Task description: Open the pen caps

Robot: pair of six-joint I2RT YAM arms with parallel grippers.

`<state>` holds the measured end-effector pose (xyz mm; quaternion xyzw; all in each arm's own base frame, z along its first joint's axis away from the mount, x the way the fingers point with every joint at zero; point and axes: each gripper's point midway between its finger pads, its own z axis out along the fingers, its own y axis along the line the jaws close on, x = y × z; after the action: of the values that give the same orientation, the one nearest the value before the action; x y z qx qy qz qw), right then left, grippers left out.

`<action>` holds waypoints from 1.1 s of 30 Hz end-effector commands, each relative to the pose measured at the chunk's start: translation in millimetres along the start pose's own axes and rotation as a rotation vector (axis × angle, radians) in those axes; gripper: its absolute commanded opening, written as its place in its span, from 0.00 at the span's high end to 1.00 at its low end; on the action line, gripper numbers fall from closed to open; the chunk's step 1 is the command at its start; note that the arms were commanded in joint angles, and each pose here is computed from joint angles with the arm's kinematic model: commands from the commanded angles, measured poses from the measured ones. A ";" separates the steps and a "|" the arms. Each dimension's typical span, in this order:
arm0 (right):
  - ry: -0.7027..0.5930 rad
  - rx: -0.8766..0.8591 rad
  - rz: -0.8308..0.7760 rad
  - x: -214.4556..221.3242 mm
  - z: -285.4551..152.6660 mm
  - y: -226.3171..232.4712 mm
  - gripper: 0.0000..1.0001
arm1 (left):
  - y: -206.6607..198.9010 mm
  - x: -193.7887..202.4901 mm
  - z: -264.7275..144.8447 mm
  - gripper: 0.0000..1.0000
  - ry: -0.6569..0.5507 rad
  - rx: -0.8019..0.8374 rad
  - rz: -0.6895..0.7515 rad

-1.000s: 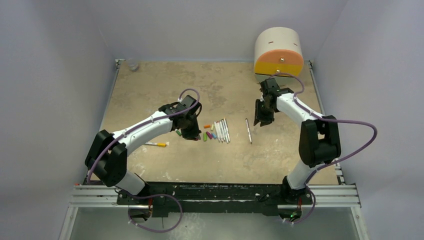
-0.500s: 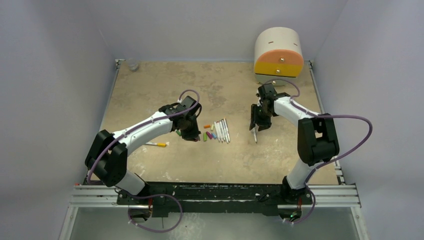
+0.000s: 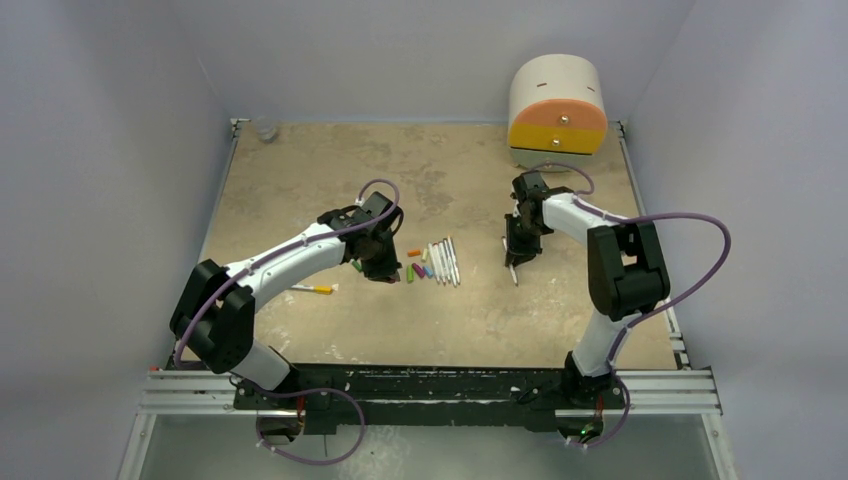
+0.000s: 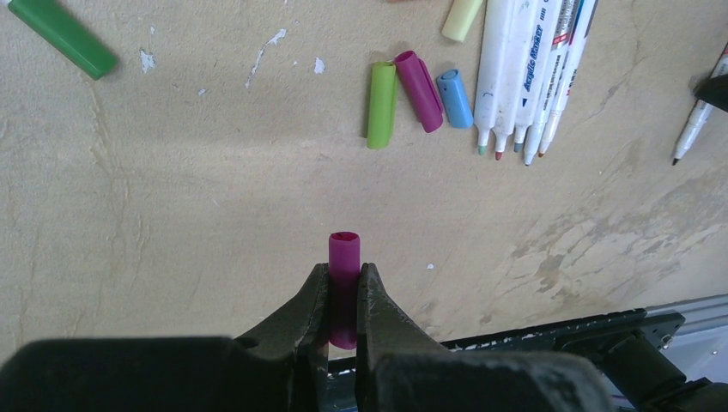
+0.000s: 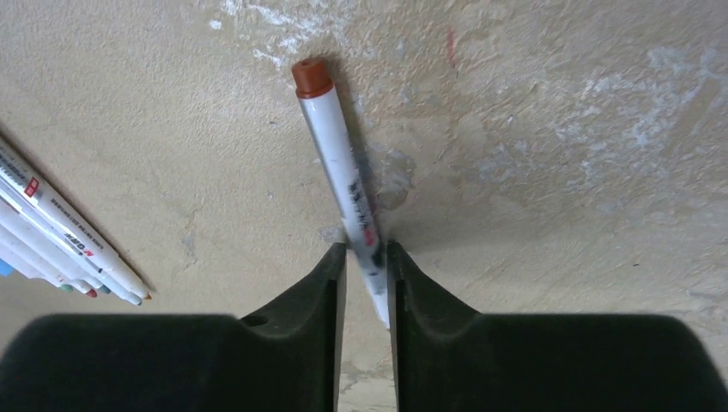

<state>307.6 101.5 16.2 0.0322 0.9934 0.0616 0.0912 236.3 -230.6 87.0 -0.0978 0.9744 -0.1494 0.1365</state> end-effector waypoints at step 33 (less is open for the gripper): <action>-0.007 -0.192 -0.177 -1.7 -5.1 119.0 0.89 | 3.2 -53.1 57.4 1.00 -0.015 -0.047 0.075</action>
<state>313.2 206.3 18.5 -0.0591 0.9862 0.1266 0.0891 280.8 -219.0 37.4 -0.0814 0.9848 -0.0996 0.1168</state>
